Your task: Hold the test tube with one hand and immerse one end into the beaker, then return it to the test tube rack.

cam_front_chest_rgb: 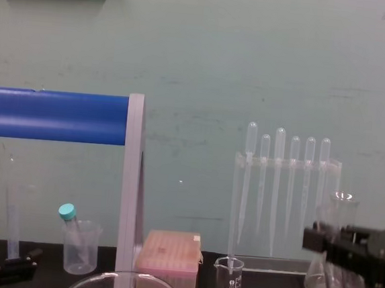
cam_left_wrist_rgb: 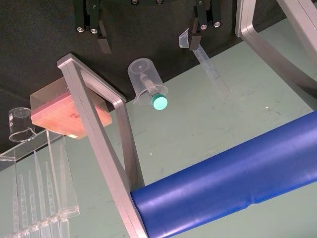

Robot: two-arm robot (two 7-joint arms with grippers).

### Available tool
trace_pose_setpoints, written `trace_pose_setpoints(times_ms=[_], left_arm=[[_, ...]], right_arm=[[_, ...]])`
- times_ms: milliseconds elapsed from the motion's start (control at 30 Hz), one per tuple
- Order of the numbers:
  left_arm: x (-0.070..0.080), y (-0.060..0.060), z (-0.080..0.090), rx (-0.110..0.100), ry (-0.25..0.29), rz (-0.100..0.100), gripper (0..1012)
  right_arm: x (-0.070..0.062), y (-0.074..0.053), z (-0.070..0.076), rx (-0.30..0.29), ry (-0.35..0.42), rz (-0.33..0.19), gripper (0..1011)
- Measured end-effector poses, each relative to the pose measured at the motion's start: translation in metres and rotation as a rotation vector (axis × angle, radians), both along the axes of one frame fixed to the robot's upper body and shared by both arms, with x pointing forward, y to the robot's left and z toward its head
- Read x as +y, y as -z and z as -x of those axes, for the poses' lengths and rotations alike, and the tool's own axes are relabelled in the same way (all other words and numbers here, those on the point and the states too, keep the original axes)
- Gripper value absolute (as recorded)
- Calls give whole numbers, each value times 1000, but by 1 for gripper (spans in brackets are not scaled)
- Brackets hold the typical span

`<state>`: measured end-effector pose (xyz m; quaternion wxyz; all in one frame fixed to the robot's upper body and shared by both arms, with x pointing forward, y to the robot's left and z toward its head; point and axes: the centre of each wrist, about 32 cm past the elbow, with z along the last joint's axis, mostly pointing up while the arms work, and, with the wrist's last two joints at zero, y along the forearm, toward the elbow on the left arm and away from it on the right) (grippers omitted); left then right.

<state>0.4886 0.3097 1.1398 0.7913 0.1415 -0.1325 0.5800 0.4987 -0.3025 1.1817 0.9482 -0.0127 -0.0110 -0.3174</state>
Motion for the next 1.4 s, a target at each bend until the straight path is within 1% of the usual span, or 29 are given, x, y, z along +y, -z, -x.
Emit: trace_pose_setpoints(times_ms=[100, 200, 233, 267, 333, 367, 500, 633, 767, 800, 1000, 1100, 1200, 1400], left_arm=[[0, 0, 0, 0, 0, 0, 1000], [0, 0, 0, 0, 0, 0, 1000], [0, 0, 0, 0, 0, 0, 1000], [0, 0, 0, 0, 0, 0, 1000], [0, 0, 0, 0, 0, 0, 1000], [0, 0, 0, 0, 0, 0, 1000], [0, 0, 0, 0, 0, 0, 1000], [0, 0, 0, 0, 0, 0, 1000], [0, 0, 0, 0, 0, 0, 1000], [0, 0, 0, 0, 0, 0, 1000], [0, 0, 0, 0, 0, 0, 1000], [0, 0, 0, 0, 0, 0, 1000], [0, 0, 0, 0, 0, 0, 1000], [0, 0, 0, 0, 0, 0, 1000]], right_arm=[[-2, -4, 0, -23, 8, -22, 227], [-4, -13, 1, -57, 18, -55, 227], [-4, -13, 1, -57, 18, -55, 227], [-5, -18, 1, -69, 19, -71, 227], [-6, -21, 1, -80, 20, -88, 227], [-7, -24, 0, -88, 17, -105, 227], [-6, -31, -2, -102, -3, -150, 227], [0, -39, -9, -120, -36, -196, 227], [7, -43, -17, -136, -63, -215, 227], [11, -44, -21, -144, -76, -224, 227], [27, -46, -37, -164, -120, -239, 227], [32, -47, -42, -165, -130, -236, 227], [34, -46, -44, -162, -134, -230, 227], [34, -46, -44, -163, -133, -230, 227]])
